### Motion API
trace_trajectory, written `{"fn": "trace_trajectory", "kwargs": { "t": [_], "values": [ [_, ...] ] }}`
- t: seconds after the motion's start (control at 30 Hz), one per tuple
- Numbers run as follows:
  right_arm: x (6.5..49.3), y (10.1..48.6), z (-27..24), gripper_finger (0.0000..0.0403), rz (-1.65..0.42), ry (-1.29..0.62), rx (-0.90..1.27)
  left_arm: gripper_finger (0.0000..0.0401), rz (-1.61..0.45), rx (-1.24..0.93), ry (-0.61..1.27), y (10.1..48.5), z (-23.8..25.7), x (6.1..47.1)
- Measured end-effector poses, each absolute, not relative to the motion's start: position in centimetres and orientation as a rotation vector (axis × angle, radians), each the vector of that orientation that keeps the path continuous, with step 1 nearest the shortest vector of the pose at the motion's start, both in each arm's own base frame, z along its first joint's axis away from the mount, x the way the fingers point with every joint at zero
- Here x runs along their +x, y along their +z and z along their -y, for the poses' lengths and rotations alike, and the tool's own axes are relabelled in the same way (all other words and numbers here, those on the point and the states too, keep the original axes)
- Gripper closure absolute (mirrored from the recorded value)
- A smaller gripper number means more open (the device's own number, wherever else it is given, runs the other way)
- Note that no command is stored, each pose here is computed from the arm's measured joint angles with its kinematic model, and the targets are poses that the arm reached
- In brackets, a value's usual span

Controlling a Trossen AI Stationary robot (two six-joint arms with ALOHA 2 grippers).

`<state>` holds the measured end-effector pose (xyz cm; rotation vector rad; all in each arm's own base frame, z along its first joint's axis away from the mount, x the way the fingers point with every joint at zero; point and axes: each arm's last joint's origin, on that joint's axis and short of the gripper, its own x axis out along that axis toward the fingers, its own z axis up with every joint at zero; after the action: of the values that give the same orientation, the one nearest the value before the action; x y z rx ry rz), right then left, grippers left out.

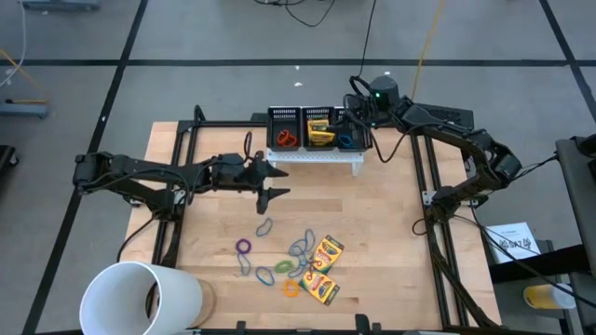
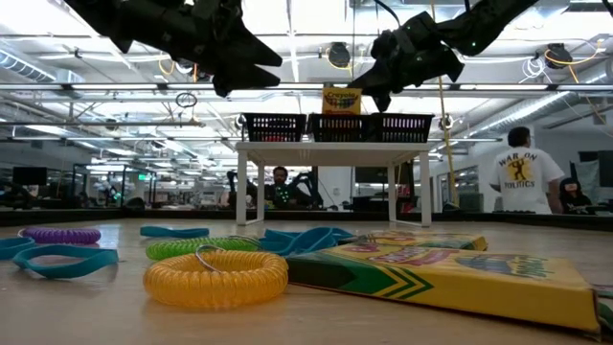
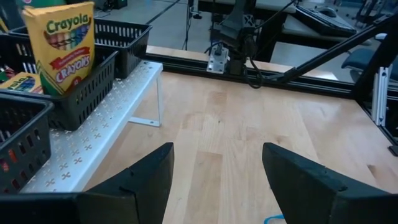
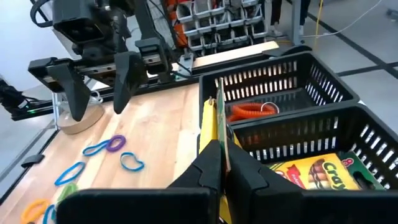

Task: Pick & Place Office Desk Supplies
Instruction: Put the crayon box into the middle black bin on the shelf, then put the blue rubber band into the right black bin on the shelf

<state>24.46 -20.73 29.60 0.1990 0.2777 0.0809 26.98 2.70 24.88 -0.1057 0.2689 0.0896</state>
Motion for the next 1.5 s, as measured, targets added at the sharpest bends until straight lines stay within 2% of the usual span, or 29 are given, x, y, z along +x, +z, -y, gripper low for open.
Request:
{"fn": "trace_trajectory", "kwargs": {
  "t": [0.33,0.6,0.8,1.1,1.5],
  "values": [
    [24.4,29.6,20.4,0.0402,-0.27,0.177,0.246,0.0146,-0.269,-0.109,0.091,24.9,-2.8,27.0],
    [24.4,29.6,20.4,0.0402,-0.271,0.174,0.25,0.0146,-0.269,-0.111,0.092,24.9,-2.8,27.0],
    [24.5,29.4,20.9,0.0398,-0.309,-0.014,0.163,0.0146,-0.269,-0.113,0.092,24.9,-2.8,27.0],
    [25.2,29.3,20.6,0.036,-0.377,-0.177,-0.091,0.0146,-0.269,-0.113,0.092,24.9,-2.8,27.0],
    [27.2,30.2,19.0,0.0281,-0.389,-0.364,-0.394,0.0146,-0.269,-0.11,0.091,24.9,-2.8,27.0]
  ]
}}
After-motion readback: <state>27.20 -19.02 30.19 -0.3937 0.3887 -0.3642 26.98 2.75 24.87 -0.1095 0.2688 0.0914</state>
